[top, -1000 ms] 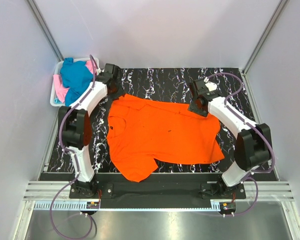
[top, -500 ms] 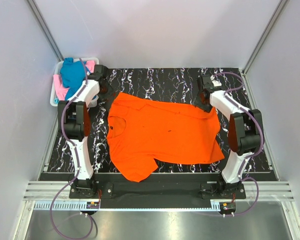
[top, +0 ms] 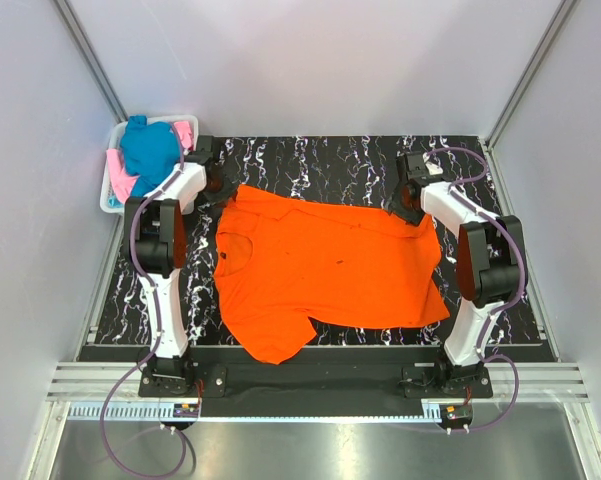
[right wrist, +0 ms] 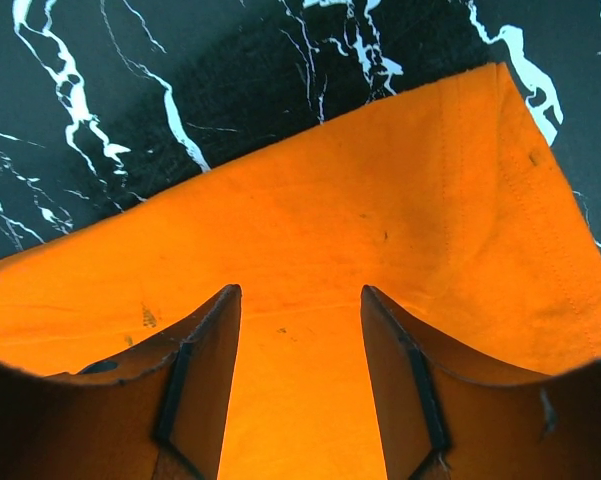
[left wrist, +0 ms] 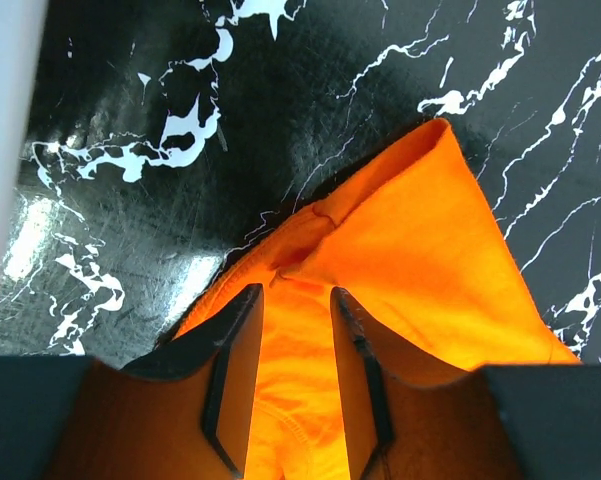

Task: Fold and stack the t-shirts
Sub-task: Flatten the tshirt out

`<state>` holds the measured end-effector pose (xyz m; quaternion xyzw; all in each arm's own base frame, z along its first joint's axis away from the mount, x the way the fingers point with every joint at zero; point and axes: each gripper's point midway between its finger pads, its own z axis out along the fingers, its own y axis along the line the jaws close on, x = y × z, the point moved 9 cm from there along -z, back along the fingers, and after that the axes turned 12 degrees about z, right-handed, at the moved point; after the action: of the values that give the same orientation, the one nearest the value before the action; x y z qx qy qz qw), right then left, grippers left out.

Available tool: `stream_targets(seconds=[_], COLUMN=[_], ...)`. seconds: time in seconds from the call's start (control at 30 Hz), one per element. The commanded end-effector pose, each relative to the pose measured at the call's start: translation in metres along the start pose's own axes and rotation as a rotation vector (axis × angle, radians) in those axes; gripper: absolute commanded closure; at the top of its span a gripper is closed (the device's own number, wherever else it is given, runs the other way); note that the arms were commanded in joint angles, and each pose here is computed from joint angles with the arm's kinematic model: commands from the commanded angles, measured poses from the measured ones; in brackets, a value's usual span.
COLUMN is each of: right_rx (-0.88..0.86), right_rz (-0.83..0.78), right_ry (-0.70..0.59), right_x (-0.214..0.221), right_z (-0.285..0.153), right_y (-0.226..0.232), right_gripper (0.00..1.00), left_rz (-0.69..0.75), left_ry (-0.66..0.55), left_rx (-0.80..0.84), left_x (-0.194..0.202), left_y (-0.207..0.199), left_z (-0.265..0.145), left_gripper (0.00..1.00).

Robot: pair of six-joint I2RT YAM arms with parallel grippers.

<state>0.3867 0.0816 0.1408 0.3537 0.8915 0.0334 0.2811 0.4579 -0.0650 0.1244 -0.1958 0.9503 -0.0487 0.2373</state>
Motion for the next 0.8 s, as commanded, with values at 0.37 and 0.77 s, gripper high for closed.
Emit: stream_targets(seconds=[0.37,0.77], right_rx=[-0.021,-0.012], right_rz=[-0.009,0.001], right_ry=[-0.011,-0.017], right_x=[-0.001,-0.001], right_z=[-0.001,0.000], right_y=[-0.001,-0.002], right_gripper=[0.43,0.44], left_rz=[0.003,0.037], left_ry=[-0.016,-0.026], left_rx=[0.019,0.047], left_x=[-0.009,-0.014], left_y=[-0.001,-0.005], left_z=[0.013,0.010], left_gripper=[0.68,1.00])
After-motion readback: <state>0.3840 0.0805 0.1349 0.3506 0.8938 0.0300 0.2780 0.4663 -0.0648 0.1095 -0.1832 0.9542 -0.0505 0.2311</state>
